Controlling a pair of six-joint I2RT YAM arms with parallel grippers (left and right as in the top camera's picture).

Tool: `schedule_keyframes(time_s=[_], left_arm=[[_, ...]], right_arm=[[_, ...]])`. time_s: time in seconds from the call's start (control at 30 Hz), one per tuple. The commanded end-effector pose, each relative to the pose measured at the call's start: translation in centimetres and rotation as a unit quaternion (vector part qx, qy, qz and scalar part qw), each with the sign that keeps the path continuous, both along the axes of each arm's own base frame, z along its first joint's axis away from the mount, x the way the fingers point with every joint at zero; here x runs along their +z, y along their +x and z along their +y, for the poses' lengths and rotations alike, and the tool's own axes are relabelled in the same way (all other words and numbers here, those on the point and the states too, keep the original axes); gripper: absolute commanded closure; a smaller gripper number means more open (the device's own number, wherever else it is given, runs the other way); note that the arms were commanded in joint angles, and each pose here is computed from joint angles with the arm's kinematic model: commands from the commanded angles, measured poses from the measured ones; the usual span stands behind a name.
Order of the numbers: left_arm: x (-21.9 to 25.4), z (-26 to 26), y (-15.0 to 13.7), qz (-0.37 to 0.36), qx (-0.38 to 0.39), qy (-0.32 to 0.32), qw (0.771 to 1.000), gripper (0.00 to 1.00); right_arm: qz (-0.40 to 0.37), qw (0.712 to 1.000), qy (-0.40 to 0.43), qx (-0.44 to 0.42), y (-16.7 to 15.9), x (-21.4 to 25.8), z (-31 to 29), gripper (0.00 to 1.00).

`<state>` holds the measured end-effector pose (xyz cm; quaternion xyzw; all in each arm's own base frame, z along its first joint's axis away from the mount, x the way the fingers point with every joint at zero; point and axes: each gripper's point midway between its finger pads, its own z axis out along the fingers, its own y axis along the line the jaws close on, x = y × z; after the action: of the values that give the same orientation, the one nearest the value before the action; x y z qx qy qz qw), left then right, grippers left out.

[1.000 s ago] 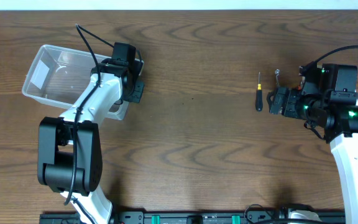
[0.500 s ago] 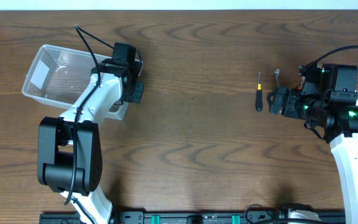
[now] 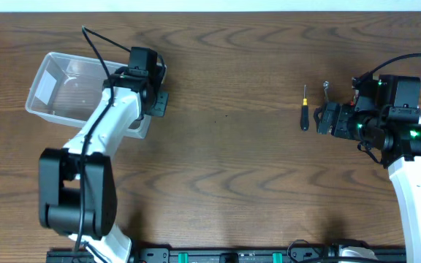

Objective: Pack container

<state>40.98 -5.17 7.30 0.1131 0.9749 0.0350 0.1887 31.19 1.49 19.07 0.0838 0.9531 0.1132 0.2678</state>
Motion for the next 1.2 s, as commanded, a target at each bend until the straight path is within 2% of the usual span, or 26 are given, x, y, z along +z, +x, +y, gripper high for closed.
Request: schedule_keyframes(time_s=[0.0, 0.27, 0.3, 0.33, 0.4, 0.47, 0.5, 0.73, 0.9, 0.97, 1.03, 1.17], left_arm=[[2.3, 0.6, 0.3, -0.032, 0.015, 0.008, 0.999, 0.94], [3.2, 0.9, 0.3, -0.045, 0.018, 0.014, 0.999, 0.94], [3.2, 0.9, 0.4, -0.045, 0.018, 0.014, 0.999, 0.9], [3.2, 0.9, 0.4, -0.045, 0.018, 0.014, 0.999, 0.83], [3.2, 0.9, 0.4, -0.045, 0.018, 0.014, 0.999, 0.38], [3.2, 0.9, 0.4, -0.045, 0.018, 0.014, 0.999, 0.2], [3.2, 0.9, 0.4, -0.046, 0.018, 0.014, 0.999, 0.17], [2.7, 0.8, 0.7, -0.044, 0.018, 0.014, 0.999, 0.17], [-0.2, 0.9, 0.5, -0.007, 0.007, 0.025, 1.0, 0.17], [-1.1, 0.9, 0.4, 0.004, 0.0, 0.029, 1.0, 0.24], [-1.5, 0.9, 0.3, 0.009, 0.0, 0.03, 1.0, 0.36], [-1.4, 0.8, 0.6, 0.003, 0.0, 0.029, 1.0, 0.73]], right_arm=[[-0.011, 1.0, 0.005, -0.005, 0.3, 0.9, -0.1, 0.01], [-0.014, 1.0, 0.005, -0.005, 0.5, 1.0, -0.1, 0.01], [-0.014, 1.0, 0.005, -0.005, 0.5, 1.0, -0.1, 0.01], [-0.014, 1.0, 0.005, -0.005, 0.5, 1.0, -0.1, 0.01], [-0.014, 1.0, 0.005, -0.005, 0.5, 1.0, -0.1, 0.01], [-0.014, 1.0, 0.005, -0.005, 0.5, 1.0, -0.1, 0.01], [-0.014, 1.0, 0.005, -0.005, 0.5, 1.0, -0.1, 0.01], [-0.014, 1.0, 0.005, -0.005, 0.5, 1.0, -0.1, 0.01], [-0.012, 1.0, 0.005, -0.005, 0.4, 0.9, -0.1, 0.01], [-0.009, 1.0, 0.005, -0.005, 0.3, 0.8, -0.1, 0.01], [-0.007, 1.0, 0.005, -0.005, 0.2, 0.8, -0.1, 0.01], [-0.007, 1.0, 0.005, -0.005, 0.2, 0.8, -0.1, 0.01]])
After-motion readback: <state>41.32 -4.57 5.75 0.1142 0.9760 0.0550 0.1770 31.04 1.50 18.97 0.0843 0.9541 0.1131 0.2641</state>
